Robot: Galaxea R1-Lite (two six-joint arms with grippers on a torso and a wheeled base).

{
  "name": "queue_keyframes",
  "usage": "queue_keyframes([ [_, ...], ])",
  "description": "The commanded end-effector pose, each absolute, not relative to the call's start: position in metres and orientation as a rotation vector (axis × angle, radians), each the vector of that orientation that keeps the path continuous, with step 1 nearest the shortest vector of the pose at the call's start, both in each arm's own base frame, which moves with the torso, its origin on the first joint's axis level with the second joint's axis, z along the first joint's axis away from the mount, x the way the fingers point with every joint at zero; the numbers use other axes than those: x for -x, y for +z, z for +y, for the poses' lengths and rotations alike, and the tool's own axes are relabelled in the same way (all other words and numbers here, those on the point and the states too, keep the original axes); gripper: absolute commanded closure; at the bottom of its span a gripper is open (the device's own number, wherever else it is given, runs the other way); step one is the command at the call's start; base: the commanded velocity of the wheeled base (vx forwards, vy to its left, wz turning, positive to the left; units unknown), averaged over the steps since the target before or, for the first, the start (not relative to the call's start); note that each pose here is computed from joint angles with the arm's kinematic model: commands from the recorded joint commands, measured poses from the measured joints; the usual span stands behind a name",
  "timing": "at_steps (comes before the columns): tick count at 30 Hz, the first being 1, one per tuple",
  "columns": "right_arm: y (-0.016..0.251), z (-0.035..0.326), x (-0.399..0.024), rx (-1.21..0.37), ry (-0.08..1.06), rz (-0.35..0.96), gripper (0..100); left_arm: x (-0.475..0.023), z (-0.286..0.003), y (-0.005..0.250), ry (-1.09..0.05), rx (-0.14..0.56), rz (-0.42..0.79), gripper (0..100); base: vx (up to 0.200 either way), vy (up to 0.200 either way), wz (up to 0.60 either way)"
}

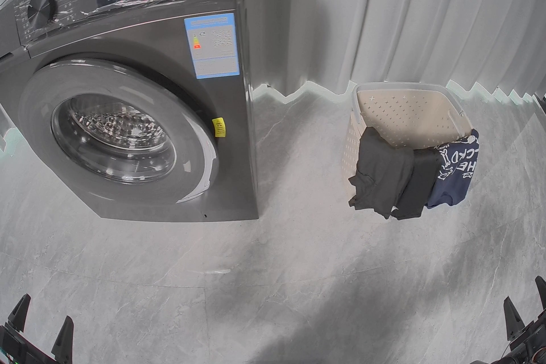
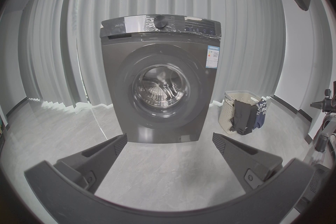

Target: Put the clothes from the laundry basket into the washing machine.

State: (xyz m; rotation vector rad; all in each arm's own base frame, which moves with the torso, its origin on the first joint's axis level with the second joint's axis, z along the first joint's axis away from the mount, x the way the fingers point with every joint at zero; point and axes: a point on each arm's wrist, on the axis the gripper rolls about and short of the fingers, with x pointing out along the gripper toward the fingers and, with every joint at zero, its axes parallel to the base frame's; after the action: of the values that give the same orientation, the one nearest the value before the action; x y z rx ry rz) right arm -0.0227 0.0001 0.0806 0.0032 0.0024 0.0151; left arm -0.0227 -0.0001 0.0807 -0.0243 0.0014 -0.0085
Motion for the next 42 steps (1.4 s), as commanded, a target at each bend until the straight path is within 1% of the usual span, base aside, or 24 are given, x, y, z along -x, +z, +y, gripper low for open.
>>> queue_keyframes([
  [1,0.0757,0.0001,0.0229,-0.003,0.015,0.0,0,0.0229,-0.0001,0.0757,-0.006,0.025,0.0,0,0.0,0.0,0.0],
  [8,0.0757,0.0002,0.0229,-0.003,0.017,0.0,0,0.0229,-0.0001,0.0757,-0.008,0.025,0.0,0,0.0,0.0,0.0],
  [11,0.0757,0.0001,0.0229,-0.003,0.015,0.0,0,0.0229,0.0,0.0757,-0.008,0.025,0.0,0,-0.2,0.0,0.0],
  [20,0.0757,0.0002,0.0229,-0.003,0.017,0.0,0,0.0229,-0.0001,0.0757,-0.009,0.025,0.0,0,0.0,0.0,0.0],
  [42,0.0757,0.0002,0.0229,-0.003,0.017,0.0,0,0.0229,-0.0001,0.0757,-0.008,0.025,0.0,0,0.0,0.2,0.0],
])
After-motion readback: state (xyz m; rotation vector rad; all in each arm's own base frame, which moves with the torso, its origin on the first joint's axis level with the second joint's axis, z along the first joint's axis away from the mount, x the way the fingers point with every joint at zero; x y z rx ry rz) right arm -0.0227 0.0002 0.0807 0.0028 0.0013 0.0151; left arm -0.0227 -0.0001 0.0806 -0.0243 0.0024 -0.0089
